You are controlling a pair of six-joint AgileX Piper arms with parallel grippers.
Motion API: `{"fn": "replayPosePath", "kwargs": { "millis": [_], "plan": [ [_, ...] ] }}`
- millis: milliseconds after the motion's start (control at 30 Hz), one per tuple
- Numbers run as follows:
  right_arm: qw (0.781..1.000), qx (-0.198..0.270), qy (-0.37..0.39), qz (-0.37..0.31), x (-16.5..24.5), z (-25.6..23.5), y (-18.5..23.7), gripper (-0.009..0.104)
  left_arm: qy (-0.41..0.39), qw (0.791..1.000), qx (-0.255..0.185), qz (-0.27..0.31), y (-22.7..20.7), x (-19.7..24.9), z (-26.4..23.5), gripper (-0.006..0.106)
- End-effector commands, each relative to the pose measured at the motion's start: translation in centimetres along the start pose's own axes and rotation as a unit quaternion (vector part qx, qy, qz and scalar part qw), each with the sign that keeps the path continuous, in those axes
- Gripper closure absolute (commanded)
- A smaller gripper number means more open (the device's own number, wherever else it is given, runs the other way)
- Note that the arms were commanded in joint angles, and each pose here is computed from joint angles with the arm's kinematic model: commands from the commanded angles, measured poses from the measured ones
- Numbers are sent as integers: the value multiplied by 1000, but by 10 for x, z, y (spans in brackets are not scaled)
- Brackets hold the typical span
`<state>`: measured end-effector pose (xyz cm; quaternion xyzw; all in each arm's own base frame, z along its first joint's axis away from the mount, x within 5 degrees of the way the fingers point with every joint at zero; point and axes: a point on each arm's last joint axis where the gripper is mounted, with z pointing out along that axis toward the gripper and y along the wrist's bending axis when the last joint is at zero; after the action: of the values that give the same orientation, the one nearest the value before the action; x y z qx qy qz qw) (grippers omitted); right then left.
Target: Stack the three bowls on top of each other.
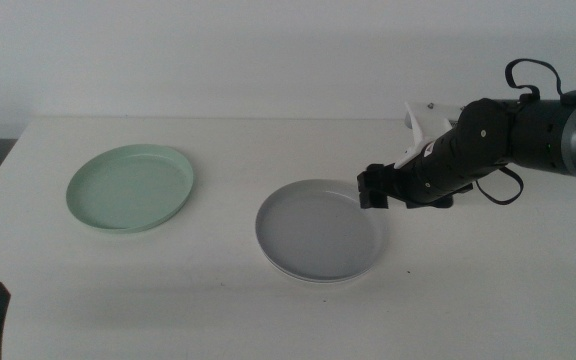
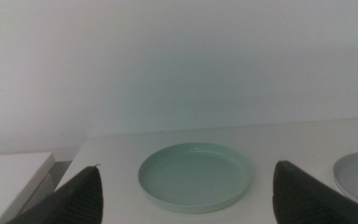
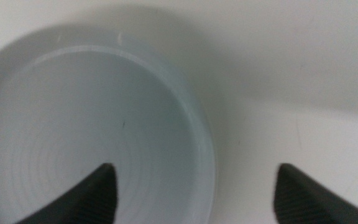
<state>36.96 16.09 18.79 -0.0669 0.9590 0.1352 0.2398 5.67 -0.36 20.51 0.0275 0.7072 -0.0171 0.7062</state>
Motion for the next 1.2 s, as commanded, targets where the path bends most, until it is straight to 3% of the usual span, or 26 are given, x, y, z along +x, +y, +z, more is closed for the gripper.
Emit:
{"fn": "replayPosePath", "kwargs": {
  "millis": [0, 33, 167, 300, 500, 667, 867, 1167],
  "plan": [
    [1000, -1, 11, -23, -4, -7, 4, 15, -9, 1000, 2, -2, 0, -2, 0, 7],
    [999, -1, 25, -36, -5, -11, 5, 2, -9, 1000, 2, -2, 0, -2, 0, 7],
    [993, -17, 25, -113, -22, -48, 16, 4, -9, 1000, 2, -2, 0, -2, 0, 7],
    [985, -46, -63, -154, -27, -125, 29, 4, -9, 1000, 2, -2, 0, -2, 0, 7],
    [943, -76, -190, -263, 29, -221, 29, 4, -9, 1000, 2, -2, 0, -2, 0, 7],
    [920, -96, -244, -291, 74, -272, 26, 4, -9, 1000, 2, -2, 0, -2, 0, 7],
    [908, -137, -257, -302, 84, -286, 32, 4, -9, 1000, 2, -2, 0, -2, 0, 7],
    [909, -147, -264, -289, 83, -288, 34, 4, -9, 1000, 2, -2, 0, -2, 0, 7]
  ]
}}
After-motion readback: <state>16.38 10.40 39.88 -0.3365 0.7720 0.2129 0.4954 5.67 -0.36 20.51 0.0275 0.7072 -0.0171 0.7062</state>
